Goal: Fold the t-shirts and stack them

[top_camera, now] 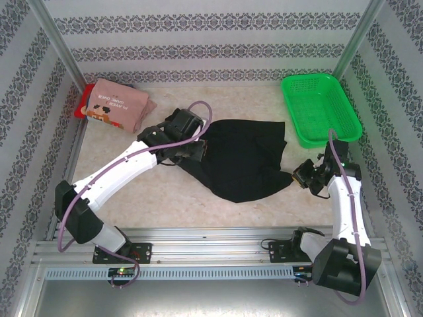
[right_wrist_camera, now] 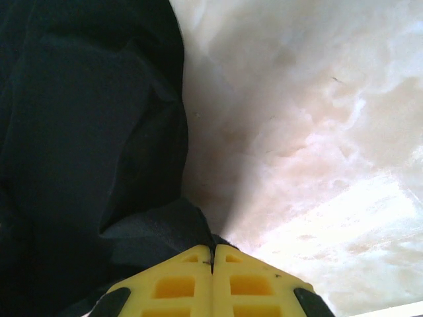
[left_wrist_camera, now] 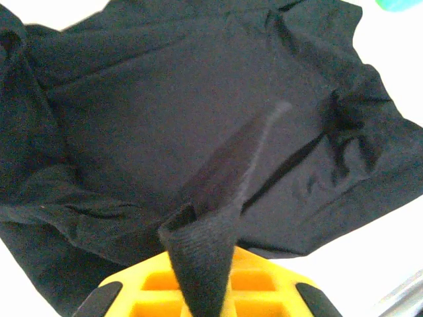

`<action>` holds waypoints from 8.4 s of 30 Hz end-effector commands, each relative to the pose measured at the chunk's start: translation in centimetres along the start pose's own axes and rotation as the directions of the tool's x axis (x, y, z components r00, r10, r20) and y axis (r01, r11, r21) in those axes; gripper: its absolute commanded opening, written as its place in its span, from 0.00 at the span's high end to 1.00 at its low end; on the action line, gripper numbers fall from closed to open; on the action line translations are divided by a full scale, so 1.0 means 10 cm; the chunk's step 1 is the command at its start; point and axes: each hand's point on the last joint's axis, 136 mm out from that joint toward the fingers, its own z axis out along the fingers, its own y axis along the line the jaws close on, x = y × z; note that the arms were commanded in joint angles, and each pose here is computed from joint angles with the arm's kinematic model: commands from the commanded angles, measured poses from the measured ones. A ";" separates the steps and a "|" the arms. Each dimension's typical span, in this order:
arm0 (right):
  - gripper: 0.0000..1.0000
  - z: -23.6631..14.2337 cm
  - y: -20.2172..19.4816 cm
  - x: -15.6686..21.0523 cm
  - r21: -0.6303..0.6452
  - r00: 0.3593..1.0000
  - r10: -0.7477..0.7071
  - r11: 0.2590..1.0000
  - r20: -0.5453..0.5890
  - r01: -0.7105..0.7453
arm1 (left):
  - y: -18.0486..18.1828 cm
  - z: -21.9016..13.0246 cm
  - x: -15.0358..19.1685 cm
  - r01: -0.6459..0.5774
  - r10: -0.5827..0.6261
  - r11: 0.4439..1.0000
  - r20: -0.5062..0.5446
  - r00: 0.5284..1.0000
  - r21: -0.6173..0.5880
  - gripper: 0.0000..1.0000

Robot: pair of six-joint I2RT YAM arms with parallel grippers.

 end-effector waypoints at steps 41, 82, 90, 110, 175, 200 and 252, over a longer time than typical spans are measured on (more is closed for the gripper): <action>1.00 0.15 0.00 -0.04 -0.023 0.999 -0.024 0.999 -0.049 0.022 | 1.81 -0.41 1.98 0.891 -0.839 0.407 0.303 0.452 -0.202 0.22; 1.00 0.10 0.01 -0.02 -0.032 0.999 -0.035 0.999 -0.035 0.034 | 1.82 0.25 2.10 0.813 -0.834 0.552 -0.129 0.537 -0.184 1.00; 1.00 0.11 0.04 -0.05 -0.038 0.999 -0.041 0.998 -0.032 0.039 | 1.95 -0.14 1.77 0.796 -0.805 0.586 0.008 0.593 -0.150 1.00; 1.00 -0.27 1.09 -0.99 -0.288 0.991 -0.051 0.954 0.125 0.085 | 2.06 -1.06 -1.17 0.341 -0.310 0.940 0.430 0.848 0.004 1.00; 1.00 0.15 0.46 -0.30 -0.219 0.995 -0.098 0.972 -0.027 0.090 | 1.92 -0.06 1.89 0.995 -0.983 0.018 0.183 -0.001 0.100 0.34; 1.00 0.20 0.43 -0.31 -0.204 0.993 -0.115 0.973 -0.031 0.106 | 1.96 0.21 2.09 0.995 -0.989 -0.090 0.121 -0.084 -0.045 0.40; 1.00 -0.10 0.71 -0.50 -0.299 0.993 -0.112 0.947 0.049 0.121 | 2.01 -0.29 1.45 0.988 -0.972 0.105 0.221 0.078 0.114 1.00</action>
